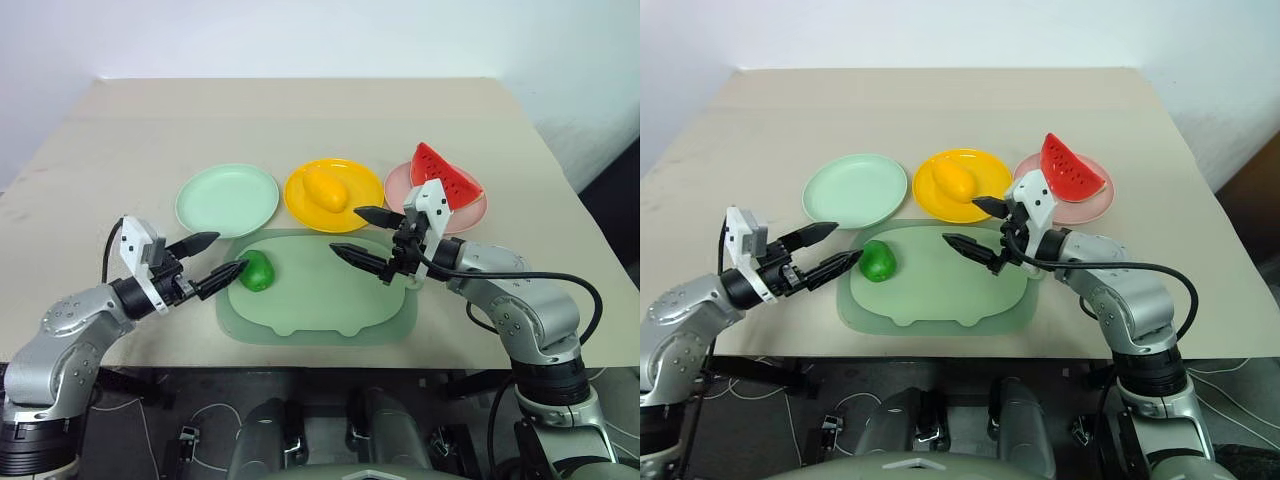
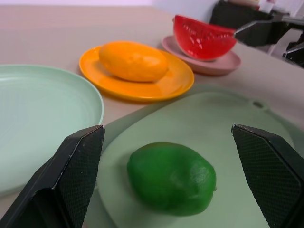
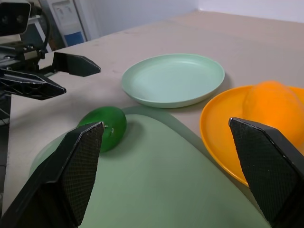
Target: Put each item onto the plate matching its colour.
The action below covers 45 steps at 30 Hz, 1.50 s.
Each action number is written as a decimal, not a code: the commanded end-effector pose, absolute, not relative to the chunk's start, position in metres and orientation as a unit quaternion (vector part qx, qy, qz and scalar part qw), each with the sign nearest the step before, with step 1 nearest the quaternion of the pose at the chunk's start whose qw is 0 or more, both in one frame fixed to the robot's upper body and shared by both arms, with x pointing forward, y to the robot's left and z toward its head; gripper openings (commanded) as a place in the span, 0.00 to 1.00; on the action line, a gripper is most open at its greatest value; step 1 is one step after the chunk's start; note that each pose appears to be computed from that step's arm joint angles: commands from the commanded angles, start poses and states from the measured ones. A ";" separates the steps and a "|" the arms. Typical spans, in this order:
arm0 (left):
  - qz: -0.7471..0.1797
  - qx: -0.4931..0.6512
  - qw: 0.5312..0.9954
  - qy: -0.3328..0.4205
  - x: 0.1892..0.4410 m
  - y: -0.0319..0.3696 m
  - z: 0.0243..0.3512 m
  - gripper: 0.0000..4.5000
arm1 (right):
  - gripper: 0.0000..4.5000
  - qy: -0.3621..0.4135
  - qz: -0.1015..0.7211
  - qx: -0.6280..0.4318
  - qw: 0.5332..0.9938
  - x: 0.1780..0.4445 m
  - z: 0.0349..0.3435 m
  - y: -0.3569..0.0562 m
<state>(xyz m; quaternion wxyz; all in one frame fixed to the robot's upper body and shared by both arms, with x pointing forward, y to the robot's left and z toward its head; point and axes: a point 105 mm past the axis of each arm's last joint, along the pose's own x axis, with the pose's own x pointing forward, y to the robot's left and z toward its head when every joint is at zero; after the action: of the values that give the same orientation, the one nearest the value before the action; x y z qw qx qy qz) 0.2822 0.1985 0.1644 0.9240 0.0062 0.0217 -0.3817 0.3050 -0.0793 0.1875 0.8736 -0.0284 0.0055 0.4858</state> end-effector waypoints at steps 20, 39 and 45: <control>-0.446 0.029 0.875 0.186 0.313 0.171 0.141 1.00 | 1.00 -0.024 0.457 -0.058 0.888 0.318 0.198 -0.085; -0.470 0.012 0.857 0.210 0.305 0.159 0.118 0.92 | 1.00 -0.029 0.429 -0.070 0.900 0.330 0.204 -0.097; -0.480 0.004 0.853 0.204 0.306 0.157 0.119 0.59 | 1.00 -0.031 0.422 -0.075 0.903 0.333 0.206 -0.099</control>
<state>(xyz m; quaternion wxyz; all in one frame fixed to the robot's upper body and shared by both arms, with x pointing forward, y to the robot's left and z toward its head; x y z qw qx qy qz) 0.3031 0.1489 0.1257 0.8459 -0.0028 0.1894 -0.4986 0.3316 -0.0957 0.1877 0.9010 -0.0627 0.0028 0.4291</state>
